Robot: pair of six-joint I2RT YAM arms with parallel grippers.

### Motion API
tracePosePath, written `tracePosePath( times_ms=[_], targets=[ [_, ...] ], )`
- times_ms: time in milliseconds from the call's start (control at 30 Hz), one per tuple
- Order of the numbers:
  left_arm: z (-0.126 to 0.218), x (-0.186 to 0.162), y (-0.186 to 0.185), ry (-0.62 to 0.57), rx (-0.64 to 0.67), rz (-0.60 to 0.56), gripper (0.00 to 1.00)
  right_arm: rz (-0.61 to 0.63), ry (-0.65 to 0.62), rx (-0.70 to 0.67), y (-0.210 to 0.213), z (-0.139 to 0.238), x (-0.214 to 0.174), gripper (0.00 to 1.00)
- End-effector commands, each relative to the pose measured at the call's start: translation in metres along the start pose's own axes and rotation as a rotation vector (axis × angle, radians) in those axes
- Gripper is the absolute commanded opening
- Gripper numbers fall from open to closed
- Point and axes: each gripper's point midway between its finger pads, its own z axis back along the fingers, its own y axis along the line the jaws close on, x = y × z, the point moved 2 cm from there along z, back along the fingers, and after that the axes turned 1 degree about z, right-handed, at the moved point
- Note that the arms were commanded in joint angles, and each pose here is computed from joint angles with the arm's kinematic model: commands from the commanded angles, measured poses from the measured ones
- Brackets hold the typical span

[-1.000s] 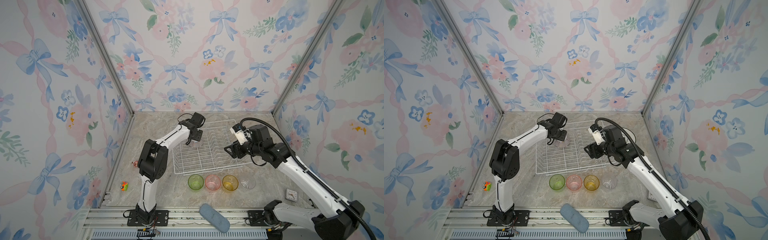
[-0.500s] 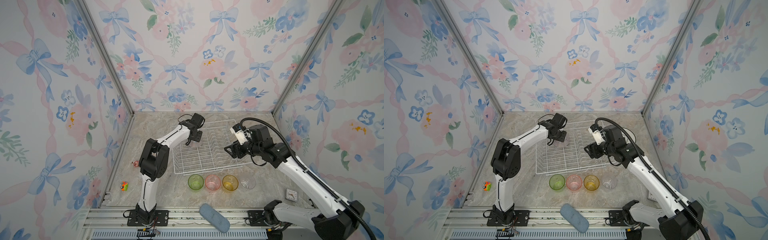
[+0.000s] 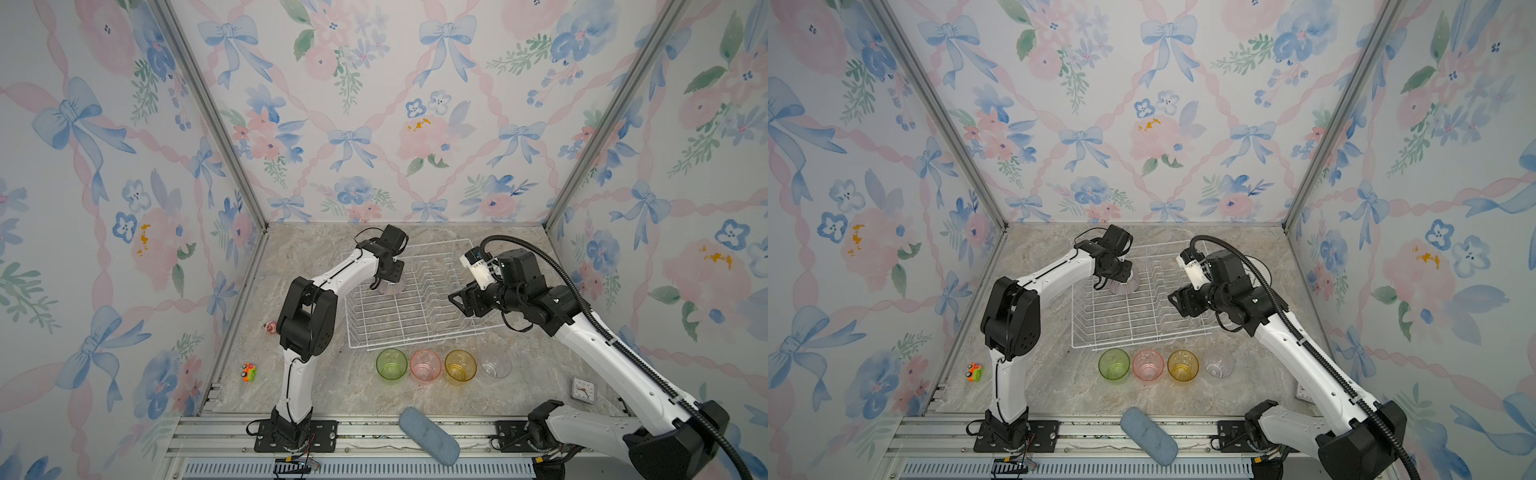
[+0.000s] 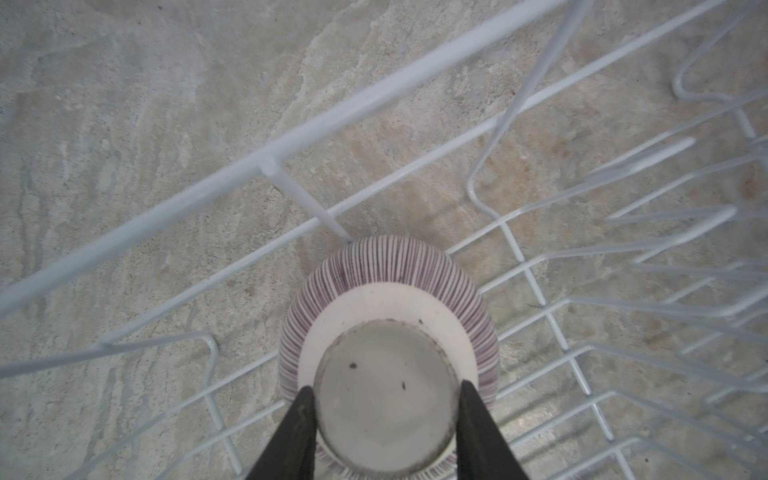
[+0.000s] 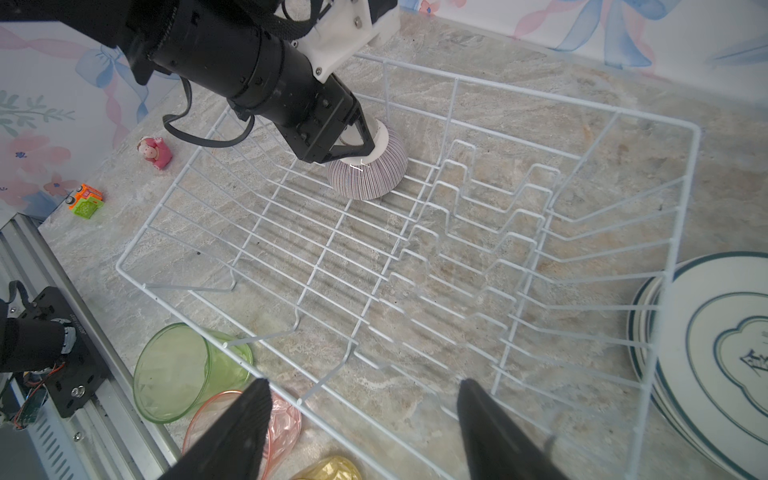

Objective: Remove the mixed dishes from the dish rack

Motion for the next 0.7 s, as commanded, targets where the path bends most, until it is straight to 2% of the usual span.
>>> tracePosePath(
  times_ms=[0, 367, 667],
  targets=[
    [-0.001, -0.007, 0.003, 0.03, -0.012, 0.003, 0.37, -0.033, 0.002, 0.001, -0.004, -0.01, -0.004, 0.74],
    [0.032, 0.003, 0.002, -0.029, -0.054, 0.013, 0.36, -0.197, -0.101, 0.173, 0.001, -0.023, 0.002, 0.73],
    [0.047, 0.008, -0.002, -0.054, -0.103, 0.022, 0.35, -0.284, -0.077, 0.31, 0.012, -0.045, -0.004, 0.73]
  ],
)
